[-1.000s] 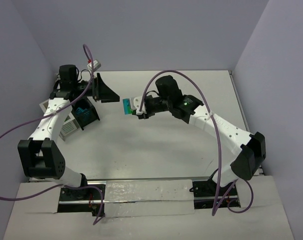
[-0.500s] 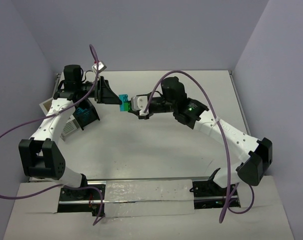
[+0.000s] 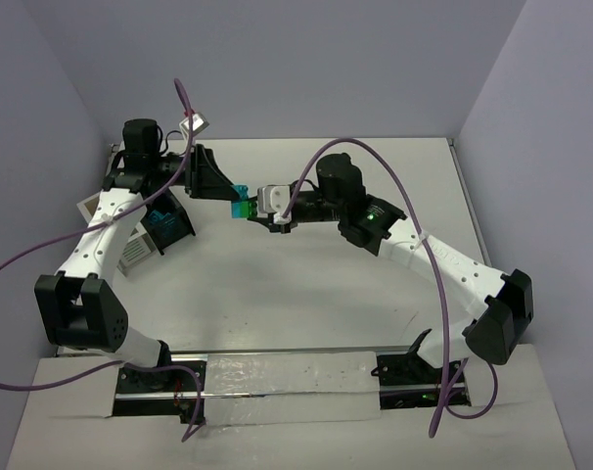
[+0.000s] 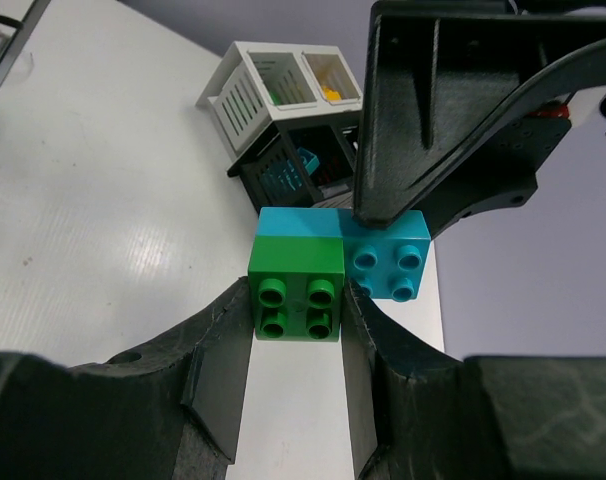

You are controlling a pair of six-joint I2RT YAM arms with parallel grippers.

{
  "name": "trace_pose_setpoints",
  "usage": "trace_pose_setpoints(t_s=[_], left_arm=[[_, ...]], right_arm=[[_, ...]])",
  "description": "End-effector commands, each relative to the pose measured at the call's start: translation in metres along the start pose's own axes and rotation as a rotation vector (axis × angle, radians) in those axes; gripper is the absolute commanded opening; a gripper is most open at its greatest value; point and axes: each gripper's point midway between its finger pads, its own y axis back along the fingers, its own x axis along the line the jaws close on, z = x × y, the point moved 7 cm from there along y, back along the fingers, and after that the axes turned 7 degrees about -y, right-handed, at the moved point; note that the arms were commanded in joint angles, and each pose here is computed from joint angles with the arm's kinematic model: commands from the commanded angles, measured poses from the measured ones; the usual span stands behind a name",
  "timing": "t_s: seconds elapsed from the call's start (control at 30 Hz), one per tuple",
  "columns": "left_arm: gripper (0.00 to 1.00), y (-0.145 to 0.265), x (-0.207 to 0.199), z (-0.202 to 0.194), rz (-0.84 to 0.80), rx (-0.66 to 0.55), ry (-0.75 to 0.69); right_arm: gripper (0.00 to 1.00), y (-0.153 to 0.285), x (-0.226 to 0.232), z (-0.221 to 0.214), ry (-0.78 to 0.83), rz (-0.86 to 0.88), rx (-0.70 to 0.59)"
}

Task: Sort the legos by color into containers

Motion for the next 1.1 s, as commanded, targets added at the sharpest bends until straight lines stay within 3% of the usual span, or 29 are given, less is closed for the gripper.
trace_pose_setpoints(t_s=[0.0, 0.17, 0.33, 0.53, 0.57, 0.7, 0.87, 0.9, 0.93, 1.0, 1.07], left_arm=[[0.69, 0.001, -0.029, 0.001, -0.13, 0.046, -0.06], [0.46, 0.001, -0.029, 0.0, -0.134, 0.049, -0.047], [0.01, 0.005, -0.029, -0.001, -0.128, 0.043, -0.02], [0.0, 0.034, -0.014, -0.002, -0.11, -0.034, -0.008], [0.0, 0.037, -0.009, -0.007, -0.115, -0.052, 0.081], [0.0, 0.066, 0.005, -0.004, -0.024, -0.138, 0.073], [0.0, 0.082, 0.02, 0.005, 0.322, -0.122, -0.066], [0.0, 0.086, 0.026, 0.006, 0.424, -0.118, -0.099], [0.0, 0.095, 0.032, 0.008, 0.63, -0.129, -0.138], [0.0, 0.102, 0.04, 0.008, 0.745, -0.151, -0.17], [0.0, 0.123, 0.051, 0.007, 1.032, -0.171, -0.227]], right_arm=[[0.0, 0.003, -0.005, 0.027, 0.053, -0.037, -0.093], [0.0, 0.0, -0.001, 0.026, 0.056, -0.025, -0.093], [0.0, 0.004, 0.002, 0.021, 0.068, -0.035, -0.076], [0.0, 0.025, 0.011, 0.02, 0.107, -0.08, -0.079], [0.0, 0.028, 0.012, 0.016, 0.105, -0.084, -0.071], [0.0, 0.041, 0.017, 0.016, 0.12, -0.107, -0.062], [0.0, 0.052, 0.018, 0.001, 0.082, -0.127, 0.019], [0.0, 0.053, 0.016, -0.004, 0.054, -0.137, 0.038], [0.0, 0.055, 0.014, -0.008, 0.029, -0.147, 0.059], [0.0, 0.056, 0.012, -0.015, -0.005, -0.16, 0.091], [0.0, 0.058, 0.008, -0.021, -0.049, -0.182, 0.122]])
